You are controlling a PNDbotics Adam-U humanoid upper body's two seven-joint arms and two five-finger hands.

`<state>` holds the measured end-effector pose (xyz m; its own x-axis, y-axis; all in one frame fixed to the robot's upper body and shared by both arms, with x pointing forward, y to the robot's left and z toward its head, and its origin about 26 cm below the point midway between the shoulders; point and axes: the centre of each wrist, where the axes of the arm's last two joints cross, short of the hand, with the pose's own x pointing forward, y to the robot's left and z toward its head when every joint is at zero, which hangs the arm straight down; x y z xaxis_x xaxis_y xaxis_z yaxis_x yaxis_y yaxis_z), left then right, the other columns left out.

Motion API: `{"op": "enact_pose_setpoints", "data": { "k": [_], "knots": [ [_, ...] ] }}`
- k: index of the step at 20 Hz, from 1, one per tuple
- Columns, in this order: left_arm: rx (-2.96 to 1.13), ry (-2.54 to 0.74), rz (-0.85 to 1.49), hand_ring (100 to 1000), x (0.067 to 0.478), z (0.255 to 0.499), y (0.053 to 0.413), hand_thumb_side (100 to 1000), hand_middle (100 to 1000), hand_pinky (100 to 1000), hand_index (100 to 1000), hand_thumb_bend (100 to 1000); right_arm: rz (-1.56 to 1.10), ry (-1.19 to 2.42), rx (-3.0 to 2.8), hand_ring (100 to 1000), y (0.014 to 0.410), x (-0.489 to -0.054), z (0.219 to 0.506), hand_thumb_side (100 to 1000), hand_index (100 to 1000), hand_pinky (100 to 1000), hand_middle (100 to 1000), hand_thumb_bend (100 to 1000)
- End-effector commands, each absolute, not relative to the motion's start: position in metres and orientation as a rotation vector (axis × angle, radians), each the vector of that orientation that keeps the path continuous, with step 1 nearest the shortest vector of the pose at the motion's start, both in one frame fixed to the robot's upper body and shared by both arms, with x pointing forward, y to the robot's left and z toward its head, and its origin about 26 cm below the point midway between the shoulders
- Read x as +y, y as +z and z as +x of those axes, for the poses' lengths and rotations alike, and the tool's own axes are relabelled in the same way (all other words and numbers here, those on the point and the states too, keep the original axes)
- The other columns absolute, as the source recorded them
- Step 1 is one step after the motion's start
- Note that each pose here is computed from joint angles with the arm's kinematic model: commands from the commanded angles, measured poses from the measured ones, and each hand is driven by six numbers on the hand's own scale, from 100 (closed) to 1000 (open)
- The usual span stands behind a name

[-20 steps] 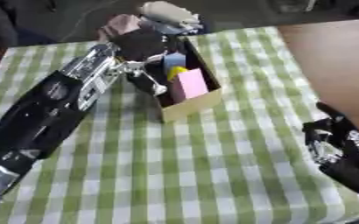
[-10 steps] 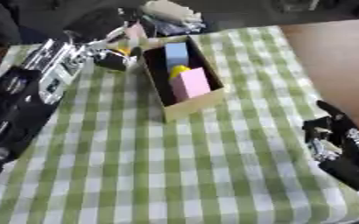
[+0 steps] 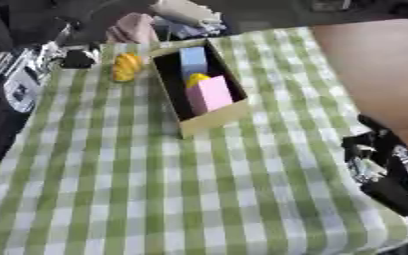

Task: Pick up objects on the table and place them in the box.

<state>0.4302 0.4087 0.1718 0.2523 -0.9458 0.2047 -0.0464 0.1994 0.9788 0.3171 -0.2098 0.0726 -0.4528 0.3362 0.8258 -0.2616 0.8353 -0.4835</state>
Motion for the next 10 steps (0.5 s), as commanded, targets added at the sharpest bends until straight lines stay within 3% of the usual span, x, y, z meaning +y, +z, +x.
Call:
{"op": "enact_pose_setpoints", "data": {
  "k": [1,5,10],
  "knots": [
    [-1.126,-0.806,1.183,748,0.416,0.436,0.174,520,809,774,890,100,-0.044,0.692,-1.945,789,0.079,-0.207,0.319,457,968,660,600,100],
    [-1.16,-0.794,1.164,747,0.408,0.442,0.17,582,807,773,889,100,-0.029,0.698,-1.947,786,0.08,-0.204,0.319,450,968,660,600,100],
    [-1.163,-0.773,1.162,745,0.402,0.444,0.161,592,807,770,888,100,-0.015,0.702,-1.949,784,0.081,-0.202,0.319,444,968,659,600,100]
  ]
}}
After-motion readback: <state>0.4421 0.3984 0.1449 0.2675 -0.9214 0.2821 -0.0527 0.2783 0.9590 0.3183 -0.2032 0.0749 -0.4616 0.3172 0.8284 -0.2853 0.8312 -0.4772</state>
